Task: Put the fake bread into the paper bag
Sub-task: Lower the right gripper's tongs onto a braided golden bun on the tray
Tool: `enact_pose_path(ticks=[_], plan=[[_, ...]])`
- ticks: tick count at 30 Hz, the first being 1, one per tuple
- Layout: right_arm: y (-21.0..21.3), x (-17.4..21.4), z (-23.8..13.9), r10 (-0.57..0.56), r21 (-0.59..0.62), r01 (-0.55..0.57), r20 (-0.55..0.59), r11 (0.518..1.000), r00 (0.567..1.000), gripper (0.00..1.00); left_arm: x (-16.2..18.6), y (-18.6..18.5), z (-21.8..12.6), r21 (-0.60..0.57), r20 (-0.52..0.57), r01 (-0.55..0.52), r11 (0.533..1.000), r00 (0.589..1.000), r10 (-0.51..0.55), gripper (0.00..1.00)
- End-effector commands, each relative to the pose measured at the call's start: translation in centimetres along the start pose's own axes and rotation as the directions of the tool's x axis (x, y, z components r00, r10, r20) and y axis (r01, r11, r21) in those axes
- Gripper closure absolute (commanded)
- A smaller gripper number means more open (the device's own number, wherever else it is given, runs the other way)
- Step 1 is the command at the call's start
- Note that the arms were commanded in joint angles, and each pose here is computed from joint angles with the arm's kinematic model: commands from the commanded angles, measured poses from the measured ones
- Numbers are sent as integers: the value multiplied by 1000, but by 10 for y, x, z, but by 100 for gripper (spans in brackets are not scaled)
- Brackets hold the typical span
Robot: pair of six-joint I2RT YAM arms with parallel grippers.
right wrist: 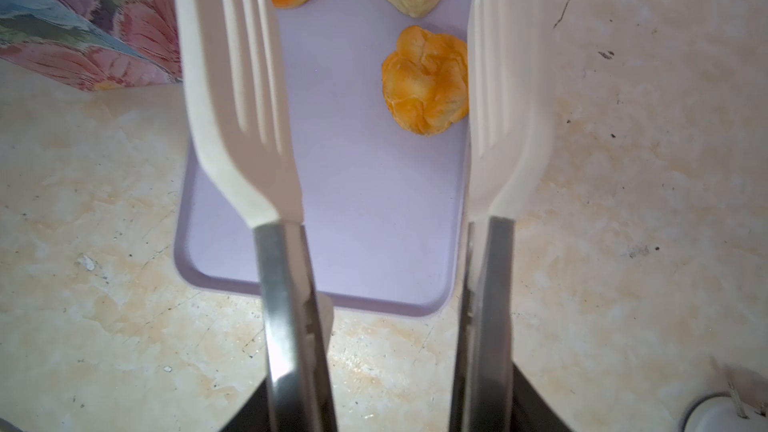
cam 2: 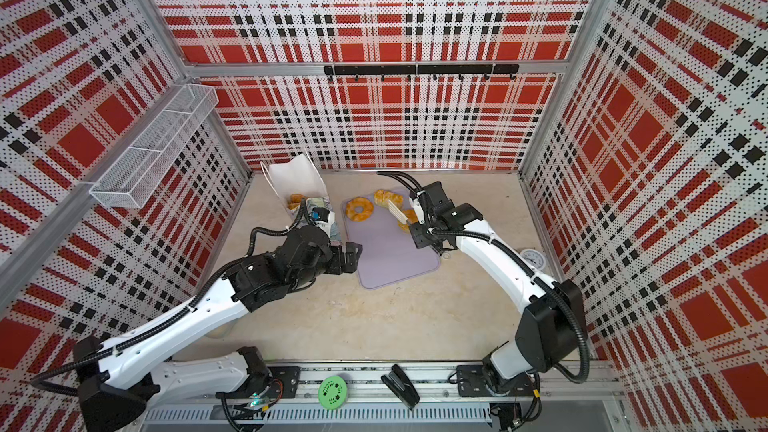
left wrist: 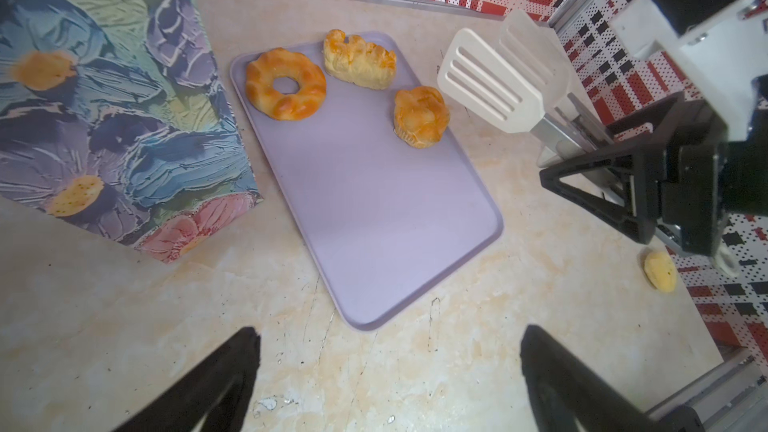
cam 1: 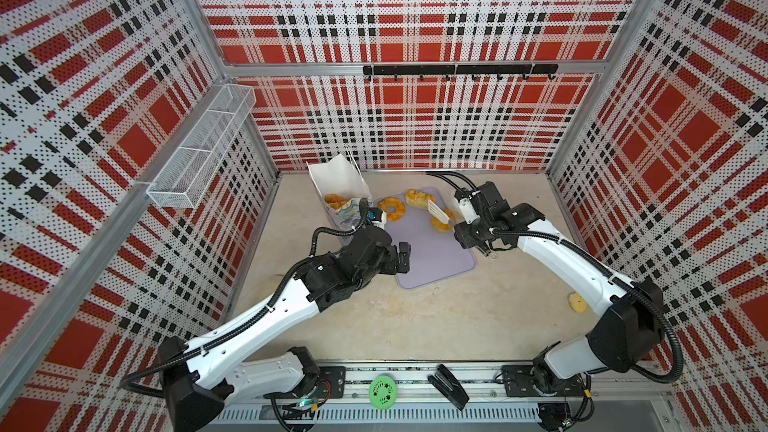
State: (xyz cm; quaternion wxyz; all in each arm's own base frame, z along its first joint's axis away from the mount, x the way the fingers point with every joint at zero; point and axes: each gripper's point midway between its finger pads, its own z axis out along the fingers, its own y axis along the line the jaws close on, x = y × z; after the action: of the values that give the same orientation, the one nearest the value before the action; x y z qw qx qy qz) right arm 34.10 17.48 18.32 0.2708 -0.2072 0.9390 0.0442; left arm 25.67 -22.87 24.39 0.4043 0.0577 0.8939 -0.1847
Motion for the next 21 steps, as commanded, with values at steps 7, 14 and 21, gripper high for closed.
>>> enact_pose_path(ticks=[7,14,21], plan=[[-23,18,2,19,56,-17,-28,998,999,43,18,-13,23,7,-53,-18,1000,998,19,1],[-30,33,18,30,68,-24,-94,997,995,43,27,-24,35,23,-88,-33,999,996,35,1],[-31,37,37,7,71,4,-144,997,990,43,34,-26,40,25,-106,-37,999,994,39,1]])
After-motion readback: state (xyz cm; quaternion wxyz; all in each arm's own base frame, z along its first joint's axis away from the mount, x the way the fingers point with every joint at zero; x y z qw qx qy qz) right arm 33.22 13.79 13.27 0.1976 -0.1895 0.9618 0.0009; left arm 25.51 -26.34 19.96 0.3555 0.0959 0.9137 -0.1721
